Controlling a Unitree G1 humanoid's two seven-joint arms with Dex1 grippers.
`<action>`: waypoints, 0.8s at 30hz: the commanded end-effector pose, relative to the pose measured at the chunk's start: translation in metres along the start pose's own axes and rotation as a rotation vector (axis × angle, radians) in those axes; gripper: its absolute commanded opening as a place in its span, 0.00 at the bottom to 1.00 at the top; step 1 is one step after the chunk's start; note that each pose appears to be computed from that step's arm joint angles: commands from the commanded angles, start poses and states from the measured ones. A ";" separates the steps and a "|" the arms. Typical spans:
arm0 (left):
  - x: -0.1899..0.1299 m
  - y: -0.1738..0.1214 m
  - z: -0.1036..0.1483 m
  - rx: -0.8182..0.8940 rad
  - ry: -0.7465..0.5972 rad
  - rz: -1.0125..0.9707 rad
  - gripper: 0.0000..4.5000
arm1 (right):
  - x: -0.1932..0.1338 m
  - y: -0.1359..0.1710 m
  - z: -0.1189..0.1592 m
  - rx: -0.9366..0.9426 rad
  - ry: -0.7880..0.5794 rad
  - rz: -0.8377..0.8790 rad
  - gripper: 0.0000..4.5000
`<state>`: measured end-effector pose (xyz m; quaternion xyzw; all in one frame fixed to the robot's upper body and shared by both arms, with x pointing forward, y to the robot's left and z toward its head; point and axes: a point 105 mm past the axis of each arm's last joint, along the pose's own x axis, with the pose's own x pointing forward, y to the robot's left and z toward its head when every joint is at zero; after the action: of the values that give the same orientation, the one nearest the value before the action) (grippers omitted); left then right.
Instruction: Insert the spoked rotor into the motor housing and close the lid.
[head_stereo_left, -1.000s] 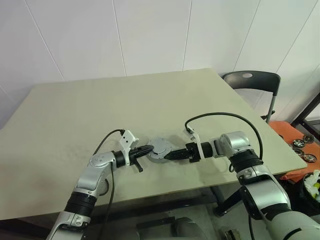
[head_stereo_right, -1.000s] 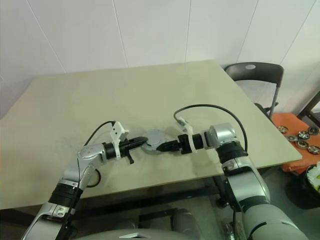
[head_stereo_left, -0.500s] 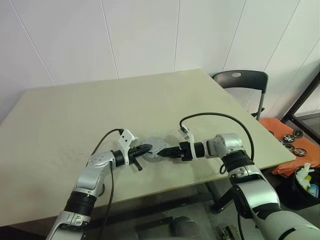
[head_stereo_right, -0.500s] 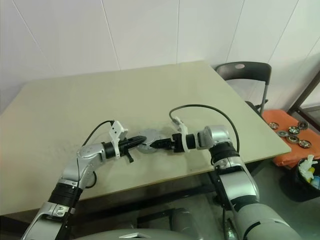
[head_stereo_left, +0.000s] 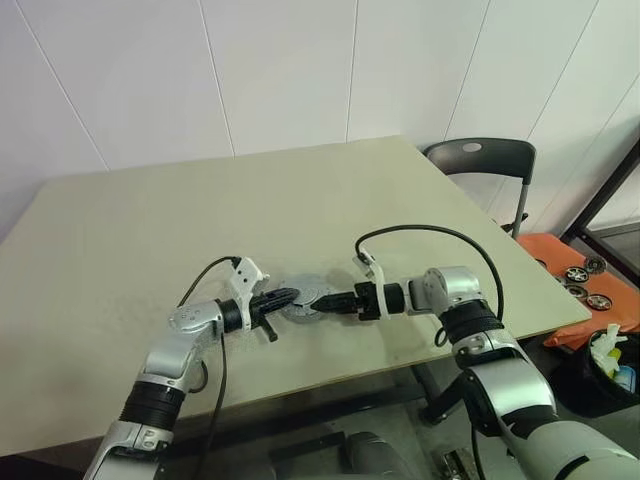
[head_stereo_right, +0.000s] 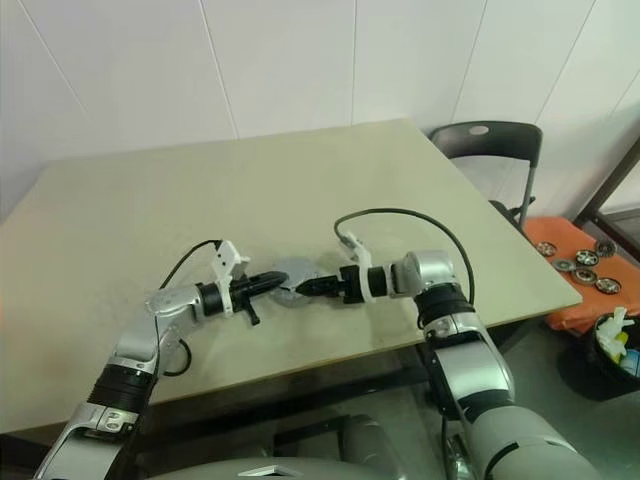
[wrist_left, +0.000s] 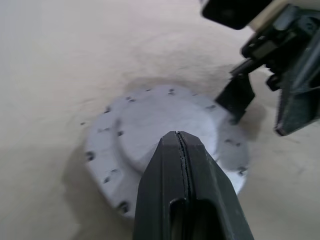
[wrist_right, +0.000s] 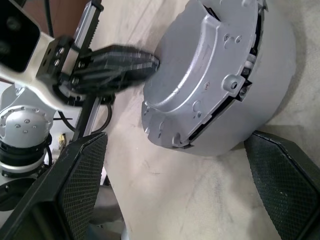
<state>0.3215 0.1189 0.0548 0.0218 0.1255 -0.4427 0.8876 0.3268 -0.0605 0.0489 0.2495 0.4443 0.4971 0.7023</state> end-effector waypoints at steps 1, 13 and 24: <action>-0.007 0.013 -0.006 -0.016 0.028 0.046 0.00 | 0.003 0.003 0.009 -0.040 -0.010 -0.014 1.00; 0.000 0.006 -0.011 -0.028 0.026 0.034 0.00 | 0.001 -0.004 0.005 -0.083 -0.004 -0.049 1.00; 0.003 0.004 -0.013 -0.030 0.028 0.024 0.00 | 0.002 -0.018 0.015 -0.054 -0.096 -0.138 1.00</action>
<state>0.3266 0.1267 0.0461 0.0151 0.1363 -0.4188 0.8977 0.3368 -0.0568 0.0469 0.2441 0.4164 0.4861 0.7285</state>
